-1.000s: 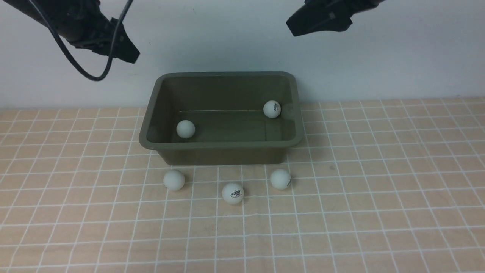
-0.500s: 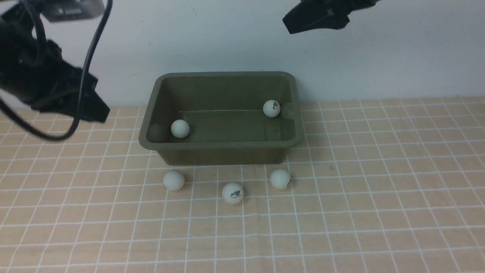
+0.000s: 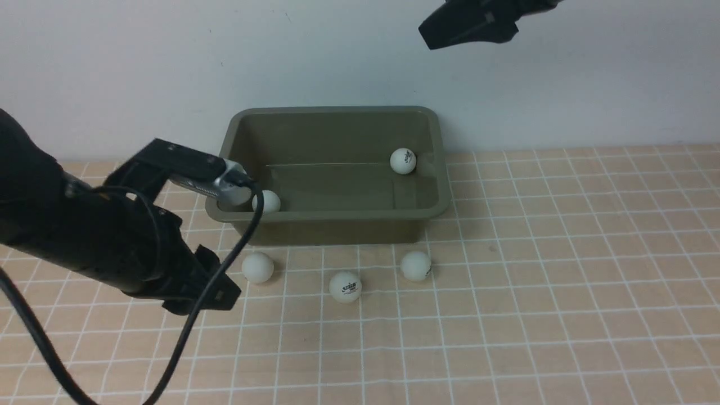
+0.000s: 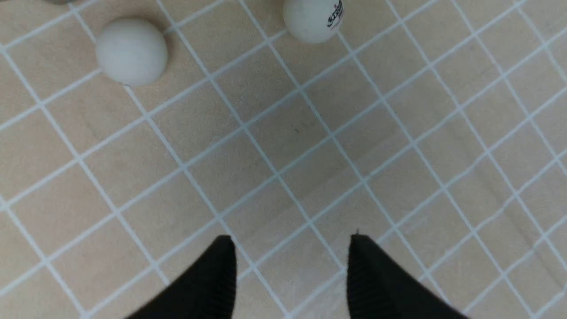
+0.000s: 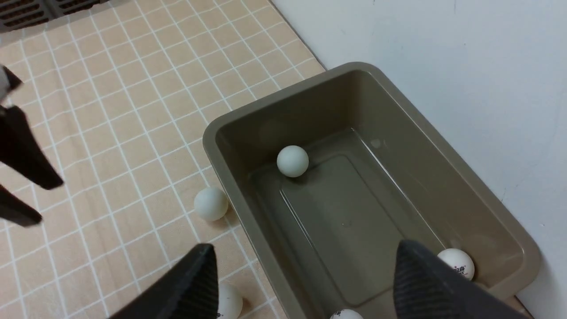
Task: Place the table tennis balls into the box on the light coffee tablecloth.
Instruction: 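Reach for and grasp a ping pong ball on the table beside the basket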
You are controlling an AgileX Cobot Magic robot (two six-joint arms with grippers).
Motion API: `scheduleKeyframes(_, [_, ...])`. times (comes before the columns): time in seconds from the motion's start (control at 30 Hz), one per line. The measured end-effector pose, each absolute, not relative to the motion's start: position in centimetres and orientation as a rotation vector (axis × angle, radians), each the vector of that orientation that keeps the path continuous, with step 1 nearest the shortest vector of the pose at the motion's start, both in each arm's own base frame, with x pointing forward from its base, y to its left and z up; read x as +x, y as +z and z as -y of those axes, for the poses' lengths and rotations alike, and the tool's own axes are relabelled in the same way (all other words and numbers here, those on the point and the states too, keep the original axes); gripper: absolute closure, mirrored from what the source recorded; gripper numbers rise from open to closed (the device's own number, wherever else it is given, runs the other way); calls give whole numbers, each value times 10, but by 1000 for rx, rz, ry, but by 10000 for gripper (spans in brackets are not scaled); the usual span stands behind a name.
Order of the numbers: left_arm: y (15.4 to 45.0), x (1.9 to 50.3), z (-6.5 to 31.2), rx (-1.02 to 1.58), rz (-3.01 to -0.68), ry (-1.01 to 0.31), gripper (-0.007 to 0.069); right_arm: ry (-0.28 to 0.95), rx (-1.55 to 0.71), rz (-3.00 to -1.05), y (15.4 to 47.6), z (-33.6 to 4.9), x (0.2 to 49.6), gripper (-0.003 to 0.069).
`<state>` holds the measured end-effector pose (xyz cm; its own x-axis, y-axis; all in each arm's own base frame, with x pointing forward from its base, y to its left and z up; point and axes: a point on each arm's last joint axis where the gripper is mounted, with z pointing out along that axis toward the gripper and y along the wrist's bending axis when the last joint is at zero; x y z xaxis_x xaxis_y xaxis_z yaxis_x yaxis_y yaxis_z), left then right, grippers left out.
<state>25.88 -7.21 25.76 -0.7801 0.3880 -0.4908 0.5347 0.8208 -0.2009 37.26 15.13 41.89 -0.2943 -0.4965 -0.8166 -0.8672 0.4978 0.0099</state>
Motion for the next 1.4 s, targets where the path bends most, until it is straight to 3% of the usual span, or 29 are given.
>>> scheduleKeyframes(0.13, [239, 276, 76, 618, -2564, -441, 117, 595, -1116, -1946, 419, -151, 373, 175])
scheduleKeyframes(0.27, [215, 293, 77, 518, -2603, -428, 74, 615, -1101, -1933, 421, -153, 373, 175])
scheduleKeyframes(0.43, [186, 312, 77, 418, -2618, -400, 102, 633, -1090, -1923, 422, -154, 373, 175])
scheduleKeyframes(0.73, [171, 335, 77, 359, -2473, -344, 139, 630, -1081, -1919, 423, -154, 374, 175])
scheduleKeyframes(1.07, [130, 349, 80, 286, -2471, -380, 159, 622, -1078, -1912, 423, -154, 374, 175])
scheduleKeyframes(1.13, [128, 351, 80, 277, -2461, -375, 205, 622, -1078, -1912, 423, -154, 374, 175])
scheduleKeyframes(1.17, [128, 352, 79, 270, -2449, -364, 286, 624, -1080, -1913, 423, -154, 374, 175])
scheduleKeyframes(1.2, [132, 353, 79, 273, -2432, -356, 320, 625, -1083, -1915, 423, -154, 374, 175])
scheduleKeyframes(1.4, [162, 326, 78, 308, -2369, -392, 306, 637, -1102, -1926, 422, -154, 372, 175])
